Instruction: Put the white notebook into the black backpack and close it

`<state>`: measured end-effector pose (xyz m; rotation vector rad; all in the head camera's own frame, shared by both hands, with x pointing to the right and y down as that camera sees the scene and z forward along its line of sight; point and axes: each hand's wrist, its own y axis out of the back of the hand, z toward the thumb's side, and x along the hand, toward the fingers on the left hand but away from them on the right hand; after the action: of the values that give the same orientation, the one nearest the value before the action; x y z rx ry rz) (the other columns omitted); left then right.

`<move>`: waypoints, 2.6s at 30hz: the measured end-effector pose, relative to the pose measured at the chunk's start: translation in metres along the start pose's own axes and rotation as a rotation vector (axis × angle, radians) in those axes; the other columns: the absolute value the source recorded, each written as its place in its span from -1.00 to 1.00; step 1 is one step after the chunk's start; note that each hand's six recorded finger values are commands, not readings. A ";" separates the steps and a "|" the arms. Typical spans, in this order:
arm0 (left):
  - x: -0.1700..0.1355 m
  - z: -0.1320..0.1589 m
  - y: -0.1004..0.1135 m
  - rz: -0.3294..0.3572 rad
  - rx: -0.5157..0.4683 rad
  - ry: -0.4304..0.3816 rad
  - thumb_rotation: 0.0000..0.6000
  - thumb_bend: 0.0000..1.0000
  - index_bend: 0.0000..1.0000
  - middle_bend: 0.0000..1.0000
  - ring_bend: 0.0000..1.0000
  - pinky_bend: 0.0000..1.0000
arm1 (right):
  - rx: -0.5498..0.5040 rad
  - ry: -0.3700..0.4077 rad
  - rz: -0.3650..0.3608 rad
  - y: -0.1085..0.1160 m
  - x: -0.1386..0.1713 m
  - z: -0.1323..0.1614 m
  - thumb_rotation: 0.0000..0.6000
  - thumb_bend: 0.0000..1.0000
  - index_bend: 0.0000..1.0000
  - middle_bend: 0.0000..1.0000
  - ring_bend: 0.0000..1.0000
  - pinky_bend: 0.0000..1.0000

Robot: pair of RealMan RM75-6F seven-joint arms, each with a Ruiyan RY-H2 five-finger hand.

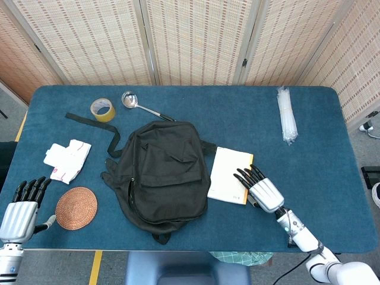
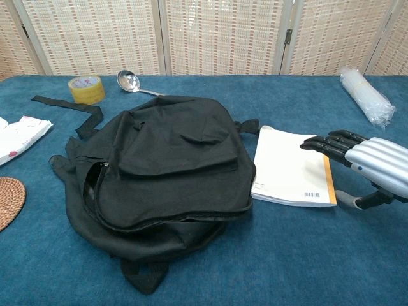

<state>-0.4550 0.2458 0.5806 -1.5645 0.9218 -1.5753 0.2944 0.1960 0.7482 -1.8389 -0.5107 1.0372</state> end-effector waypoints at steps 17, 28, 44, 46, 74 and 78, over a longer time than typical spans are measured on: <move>0.001 -0.001 0.001 0.003 -0.008 0.000 1.00 -0.49 -0.76 -0.82 -0.80 -1.00 | 0.011 0.049 -0.045 0.012 -0.055 0.023 1.00 0.11 -0.84 -0.74 -0.64 -0.78; -0.001 -0.004 0.001 0.000 -0.010 0.011 1.00 -0.48 -0.75 -0.82 -0.80 -1.00 | -0.010 0.076 -0.042 0.021 -0.072 0.040 1.00 0.10 -0.80 -0.75 -0.68 -0.78; 0.003 0.000 0.001 -0.002 -0.009 -0.003 1.00 -0.48 -0.75 -0.82 -0.80 -1.00 | -0.027 0.049 -0.070 0.028 -0.076 0.039 1.00 -0.32 -0.16 -0.53 -0.57 -0.67; 0.003 -0.001 0.002 -0.001 -0.009 -0.002 1.00 -0.48 -0.75 -0.82 -0.80 -1.00 | -0.026 0.049 -0.069 0.028 -0.077 0.039 1.00 -0.32 -0.11 -0.50 -0.56 -0.65; 0.002 -0.003 0.000 -0.001 -0.012 -0.001 1.00 -0.48 -0.75 -0.82 -0.80 -1.00 | -0.024 0.045 -0.094 0.035 -0.080 0.035 1.00 -0.07 0.21 -0.28 -0.37 -0.59; 0.002 -0.004 0.000 0.004 -0.017 -0.005 1.00 -0.48 -0.75 -0.82 -0.80 -1.00 | -0.019 0.045 -0.113 0.040 -0.079 0.033 1.00 0.02 0.23 -0.25 -0.34 -0.56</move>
<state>-0.4586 0.2442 0.5814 -1.5768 0.9373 -1.5642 0.2199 0.1385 0.7408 -1.8244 -0.5922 0.9157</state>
